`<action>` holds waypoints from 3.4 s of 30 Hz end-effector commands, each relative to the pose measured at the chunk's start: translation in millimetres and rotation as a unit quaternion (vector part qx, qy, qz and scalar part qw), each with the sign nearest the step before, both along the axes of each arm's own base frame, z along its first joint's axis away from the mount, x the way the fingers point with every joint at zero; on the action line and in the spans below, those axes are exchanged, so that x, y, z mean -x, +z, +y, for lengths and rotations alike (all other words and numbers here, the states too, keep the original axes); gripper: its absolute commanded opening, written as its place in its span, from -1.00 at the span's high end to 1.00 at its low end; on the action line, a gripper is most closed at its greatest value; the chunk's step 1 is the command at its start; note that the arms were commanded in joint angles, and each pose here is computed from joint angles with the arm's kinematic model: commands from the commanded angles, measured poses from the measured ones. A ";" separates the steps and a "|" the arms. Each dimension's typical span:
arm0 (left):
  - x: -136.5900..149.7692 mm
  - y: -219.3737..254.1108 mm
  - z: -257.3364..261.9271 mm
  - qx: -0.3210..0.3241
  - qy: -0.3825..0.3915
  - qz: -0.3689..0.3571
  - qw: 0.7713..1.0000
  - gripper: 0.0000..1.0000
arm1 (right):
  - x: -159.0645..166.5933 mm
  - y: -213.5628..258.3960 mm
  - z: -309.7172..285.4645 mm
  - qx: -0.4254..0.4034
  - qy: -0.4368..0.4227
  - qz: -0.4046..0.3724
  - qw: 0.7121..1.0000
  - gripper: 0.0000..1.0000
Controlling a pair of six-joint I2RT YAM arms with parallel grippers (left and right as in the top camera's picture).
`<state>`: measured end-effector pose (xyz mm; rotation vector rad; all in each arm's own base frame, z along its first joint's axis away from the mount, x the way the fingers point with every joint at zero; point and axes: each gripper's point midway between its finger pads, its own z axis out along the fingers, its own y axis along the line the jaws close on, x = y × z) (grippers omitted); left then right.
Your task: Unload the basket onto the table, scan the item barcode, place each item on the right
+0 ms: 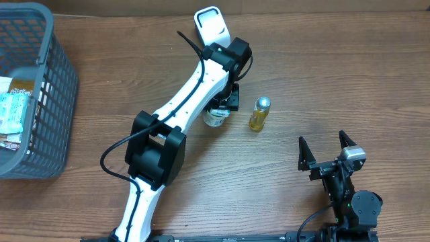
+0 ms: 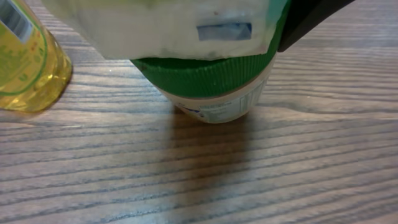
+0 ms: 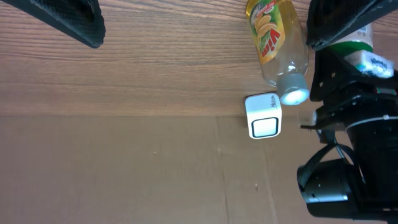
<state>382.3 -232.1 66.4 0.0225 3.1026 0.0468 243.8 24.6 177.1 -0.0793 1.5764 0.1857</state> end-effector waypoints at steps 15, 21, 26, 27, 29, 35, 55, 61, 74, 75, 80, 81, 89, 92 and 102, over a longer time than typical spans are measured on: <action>1.4 -0.8 -6.1 0.009 -0.011 -0.002 1.000 0.07 | -0.1 -2.2 0.1 -0.002 0.001 -0.001 1.000 -1.00; 1.0 5.8 -6.5 0.013 -0.015 -0.008 1.000 0.06 | -0.1 -2.2 0.2 -0.002 0.001 -0.001 1.000 -1.00; -1.5 19.6 -8.2 0.023 -0.017 -0.025 0.999 0.06 | -0.1 -2.2 0.1 -0.002 0.001 -0.001 1.000 -1.00; -2.5 22.5 -8.6 0.026 -0.017 -0.030 0.999 0.06 | -0.1 -2.2 0.1 -0.002 0.001 -0.001 1.000 -1.00; -4.2 29.0 -9.8 0.032 -0.017 -0.039 0.999 0.06 | -0.1 -2.2 0.2 -0.002 0.001 -0.001 1.000 -1.00; -5.9 51.2 -14.5 0.047 -0.021 -0.067 0.996 0.07 | -0.1 -2.2 0.2 -0.002 0.001 -0.001 1.000 -1.00; 24.3 100.4 6.1 0.062 -0.035 -0.122 0.990 0.05 | -0.1 -2.2 0.1 -0.002 0.001 -0.001 1.000 -1.00; 29.6 59.2 -10.1 0.108 -0.042 -0.103 0.988 0.05 | -0.1 -2.2 0.1 -0.002 0.001 -0.001 1.000 -1.00; 29.9 29.8 -7.0 0.109 -0.039 -0.103 0.988 -0.03 | -0.1 -2.2 0.1 -0.002 0.001 -0.001 1.000 -1.00; 29.9 29.8 -7.0 0.109 -0.039 -0.103 0.988 -0.04 | -0.1 -2.2 0.1 -0.002 0.001 -0.001 1.000 -1.00; 30.1 29.3 -6.8 0.108 -0.039 -0.102 0.988 -0.06 | -0.1 -2.2 0.1 -0.002 0.001 -0.001 1.000 -1.00; 30.2 29.0 -6.9 0.108 -0.039 -0.102 0.988 -0.07 | -0.1 -2.2 0.1 -0.002 0.001 -0.001 1.000 -1.00; 32.0 17.7 -5.9 0.107 -0.028 -0.096 0.989 -0.10 | -0.1 -2.2 0.1 -0.002 0.001 -0.001 1.000 -1.00; 34.5 10.4 -7.3 0.115 -0.023 -0.092 0.989 -0.26 | -0.1 -2.2 0.1 -0.002 0.001 -0.001 1.000 -1.00; 35.1 7.9 -12.6 0.131 -0.024 -0.090 0.987 -0.75 | -0.1 -2.2 0.1 -0.002 0.001 -0.001 1.000 -1.00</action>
